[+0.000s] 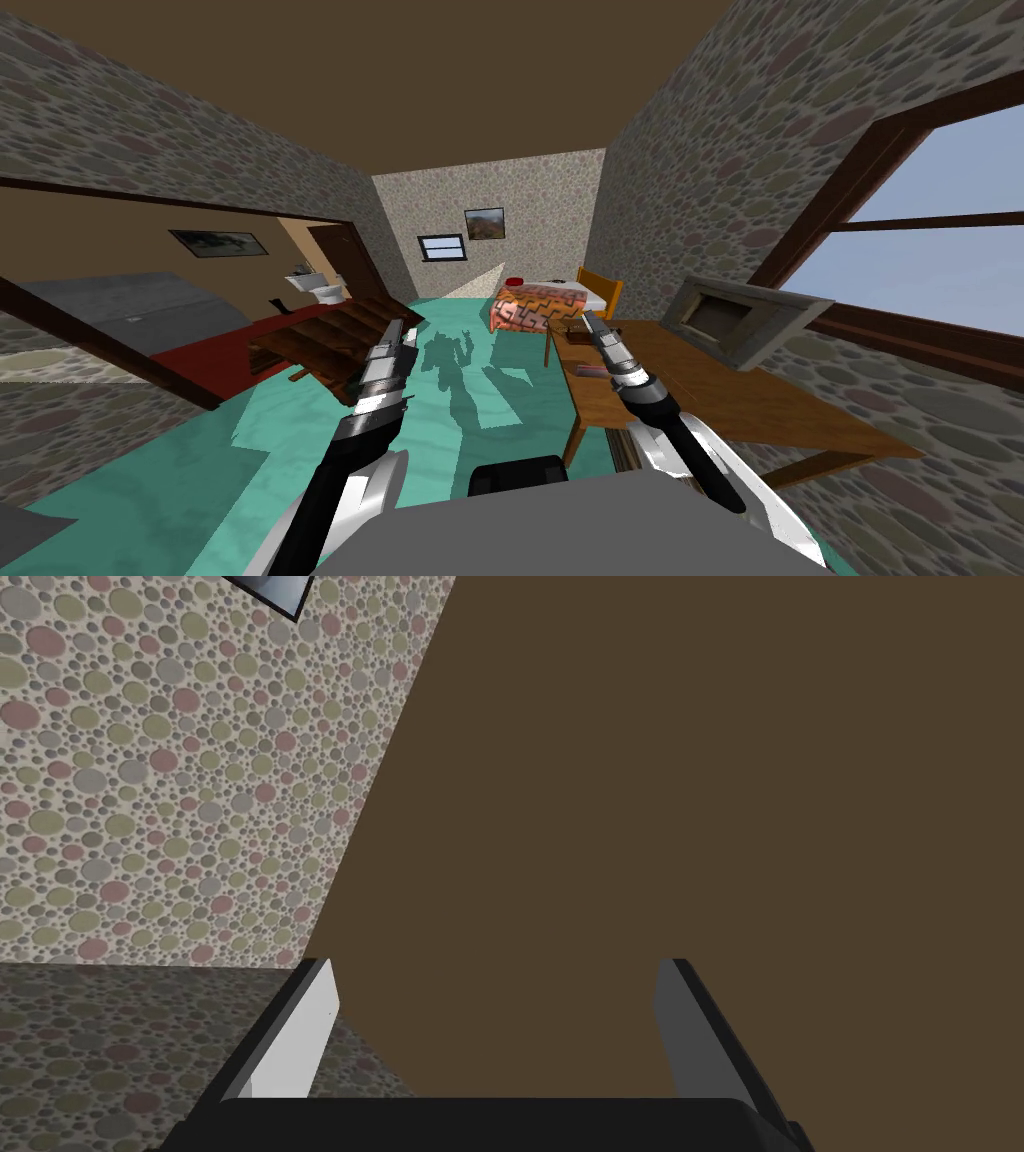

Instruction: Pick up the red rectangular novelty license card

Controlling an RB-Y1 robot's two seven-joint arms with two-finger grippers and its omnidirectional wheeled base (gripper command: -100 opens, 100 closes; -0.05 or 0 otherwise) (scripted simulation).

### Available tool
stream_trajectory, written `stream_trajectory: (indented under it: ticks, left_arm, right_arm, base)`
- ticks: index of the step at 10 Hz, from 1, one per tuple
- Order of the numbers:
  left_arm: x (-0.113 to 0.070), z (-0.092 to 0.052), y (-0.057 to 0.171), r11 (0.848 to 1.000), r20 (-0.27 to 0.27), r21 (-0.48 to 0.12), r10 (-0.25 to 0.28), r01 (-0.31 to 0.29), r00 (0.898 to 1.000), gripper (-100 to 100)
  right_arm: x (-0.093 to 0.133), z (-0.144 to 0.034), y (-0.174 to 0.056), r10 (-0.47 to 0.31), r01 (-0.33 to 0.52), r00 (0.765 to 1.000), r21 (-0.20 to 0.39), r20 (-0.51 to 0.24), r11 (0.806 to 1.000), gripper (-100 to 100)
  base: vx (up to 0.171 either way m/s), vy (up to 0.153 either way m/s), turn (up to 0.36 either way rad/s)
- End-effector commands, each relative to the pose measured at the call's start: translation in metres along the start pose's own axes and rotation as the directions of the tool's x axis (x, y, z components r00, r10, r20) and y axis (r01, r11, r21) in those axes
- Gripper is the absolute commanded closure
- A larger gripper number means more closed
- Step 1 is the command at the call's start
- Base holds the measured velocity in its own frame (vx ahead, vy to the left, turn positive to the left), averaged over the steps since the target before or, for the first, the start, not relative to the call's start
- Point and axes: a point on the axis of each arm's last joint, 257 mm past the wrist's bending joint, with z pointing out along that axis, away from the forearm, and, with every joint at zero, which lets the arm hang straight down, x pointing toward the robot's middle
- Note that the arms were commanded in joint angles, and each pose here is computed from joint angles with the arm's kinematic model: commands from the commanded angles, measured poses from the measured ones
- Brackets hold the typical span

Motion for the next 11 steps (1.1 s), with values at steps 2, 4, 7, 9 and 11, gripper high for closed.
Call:
stream_trajectory:
  ticks: [2, 4, 7, 9, 11]
  left_arm:
    - [0.000, 0.000, 0.000, 1.000, 0.000, 0.000, 0.000, 0.000, 1.000, 0]
    - [0.000, 0.000, 0.000, 1.000, 0.000, 0.000, 0.000, 0.000, 1.000, 0]
    - [0.000, 0.000, 0.000, 1.000, 0.000, 0.000, 0.000, 0.000, 1.000, 0]
    - [0.000, 0.000, 0.000, 1.000, 0.000, 0.000, 0.000, 0.000, 1.000, 0]
    - [0.000, 0.000, 0.000, 1.000, 0.000, 0.000, 0.000, 0.000, 1.000, 0]
  right_arm:
    - [0.027, -0.007, -0.014, -0.060, 0.060, 0.993, 0.003, -0.100, 0.998, -100]
    - [0.056, -0.019, -0.034, -0.130, 0.133, 0.967, 0.000, -0.218, 0.991, -100]
    - [0.072, -0.030, -0.048, -0.172, 0.178, 0.939, -0.008, -0.299, 0.984, -100]
    - [0.099, -0.051, -0.071, -0.238, 0.247, 0.876, -0.034, -0.419, 0.968, -100]
    - [0.111, -0.067, -0.086, -0.274, 0.286, 0.826, -0.054, -0.492, 0.957, -100]
  base:
    - [0.047, 0.096, 0.078]
    - [0.051, 0.081, 0.108]
    - [0.040, 0.066, 0.067]
    - [0.036, 0.069, 0.168]
    - [0.047, 0.061, 0.074]
